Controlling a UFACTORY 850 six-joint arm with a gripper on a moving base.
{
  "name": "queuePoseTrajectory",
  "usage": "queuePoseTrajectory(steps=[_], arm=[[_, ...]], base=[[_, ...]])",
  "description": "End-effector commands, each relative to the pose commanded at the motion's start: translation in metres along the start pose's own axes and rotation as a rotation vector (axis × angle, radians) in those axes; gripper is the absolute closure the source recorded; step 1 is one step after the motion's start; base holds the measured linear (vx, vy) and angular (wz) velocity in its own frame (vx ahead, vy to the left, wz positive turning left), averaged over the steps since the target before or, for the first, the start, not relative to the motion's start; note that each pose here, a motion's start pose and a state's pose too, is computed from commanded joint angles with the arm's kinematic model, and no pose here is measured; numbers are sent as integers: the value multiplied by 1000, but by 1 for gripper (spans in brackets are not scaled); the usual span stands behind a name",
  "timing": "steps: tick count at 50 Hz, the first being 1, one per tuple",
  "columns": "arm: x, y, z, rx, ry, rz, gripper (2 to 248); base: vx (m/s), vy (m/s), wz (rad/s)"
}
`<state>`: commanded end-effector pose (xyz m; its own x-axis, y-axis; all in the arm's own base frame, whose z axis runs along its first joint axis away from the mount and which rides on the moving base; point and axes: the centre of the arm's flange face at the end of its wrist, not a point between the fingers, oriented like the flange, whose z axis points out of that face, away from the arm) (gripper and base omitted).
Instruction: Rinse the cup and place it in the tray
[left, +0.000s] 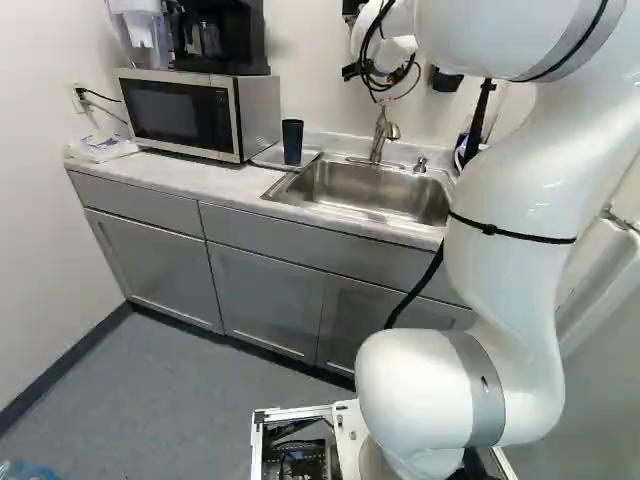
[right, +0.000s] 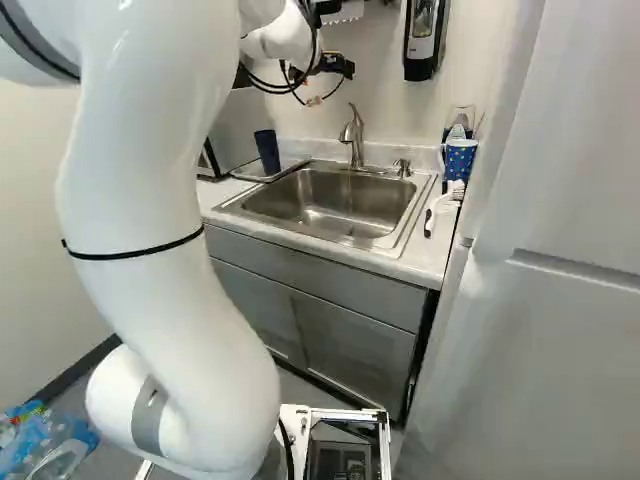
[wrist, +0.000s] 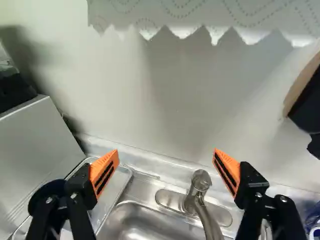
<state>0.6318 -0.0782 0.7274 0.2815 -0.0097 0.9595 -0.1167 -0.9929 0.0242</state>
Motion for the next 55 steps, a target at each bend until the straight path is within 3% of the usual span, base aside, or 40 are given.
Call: queuePoseTrajectory(steps=[29, 55], arm=[[-28, -2, 27, 3, -53, -1, 3], [-30, -2, 27, 5, -76, -1, 3]], base=[[0, 0, 0], [0, 0, 0]])
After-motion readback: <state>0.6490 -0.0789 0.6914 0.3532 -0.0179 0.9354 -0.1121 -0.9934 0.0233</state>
